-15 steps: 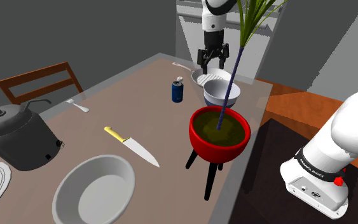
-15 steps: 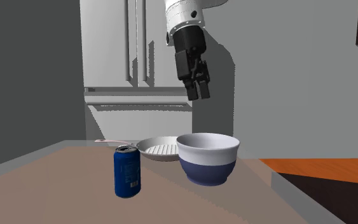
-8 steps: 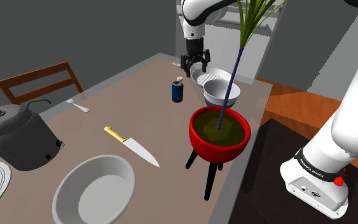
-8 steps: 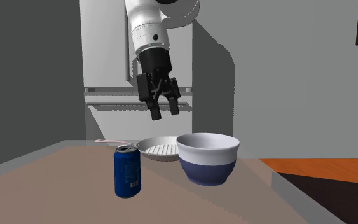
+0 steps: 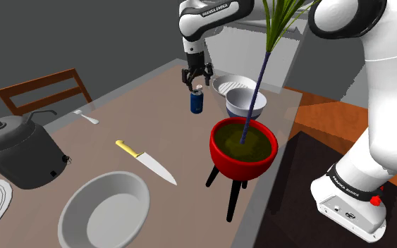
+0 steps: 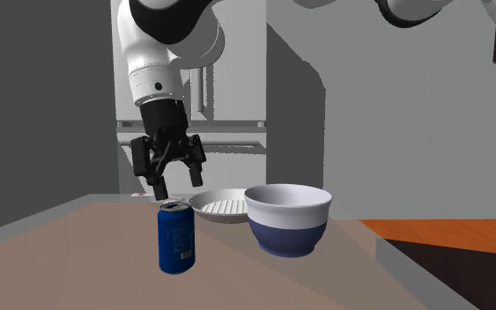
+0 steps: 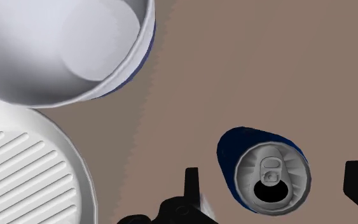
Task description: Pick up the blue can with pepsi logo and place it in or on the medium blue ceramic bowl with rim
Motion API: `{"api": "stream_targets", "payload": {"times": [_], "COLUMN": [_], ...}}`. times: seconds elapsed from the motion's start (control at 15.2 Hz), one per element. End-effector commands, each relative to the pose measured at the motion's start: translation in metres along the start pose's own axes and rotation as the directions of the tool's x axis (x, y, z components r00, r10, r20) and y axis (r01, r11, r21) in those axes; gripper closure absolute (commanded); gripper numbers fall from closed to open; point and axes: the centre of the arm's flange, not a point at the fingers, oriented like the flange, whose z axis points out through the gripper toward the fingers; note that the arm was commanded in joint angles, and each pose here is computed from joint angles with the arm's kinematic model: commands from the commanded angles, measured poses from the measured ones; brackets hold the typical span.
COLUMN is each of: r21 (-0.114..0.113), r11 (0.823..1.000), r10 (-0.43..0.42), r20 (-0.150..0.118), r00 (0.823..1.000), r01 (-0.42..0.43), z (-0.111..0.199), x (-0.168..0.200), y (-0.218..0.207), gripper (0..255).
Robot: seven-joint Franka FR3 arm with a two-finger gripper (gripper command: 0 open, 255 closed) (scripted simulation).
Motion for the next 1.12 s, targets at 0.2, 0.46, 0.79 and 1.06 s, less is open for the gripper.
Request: {"api": "stream_targets", "payload": {"times": [0.2,0.46,0.79,1.06], "r21": [0.000,0.000,0.000,0.000], "r11": [1.000,1.000,1.000,1.000], "r10": [-0.003,-0.003,-0.003,-0.003], "r20": [0.003,0.003,0.003,0.003], "r00": [1.000,1.000,1.000,1.000], "r01": [0.003,0.003,0.003,0.003], "z": [0.025,0.046,0.049,0.049], "x": [0.021,0.021,0.021,0.021], "y": [-0.010,-0.010,-0.010,-0.010], "gripper": [0,0,0,255]}}
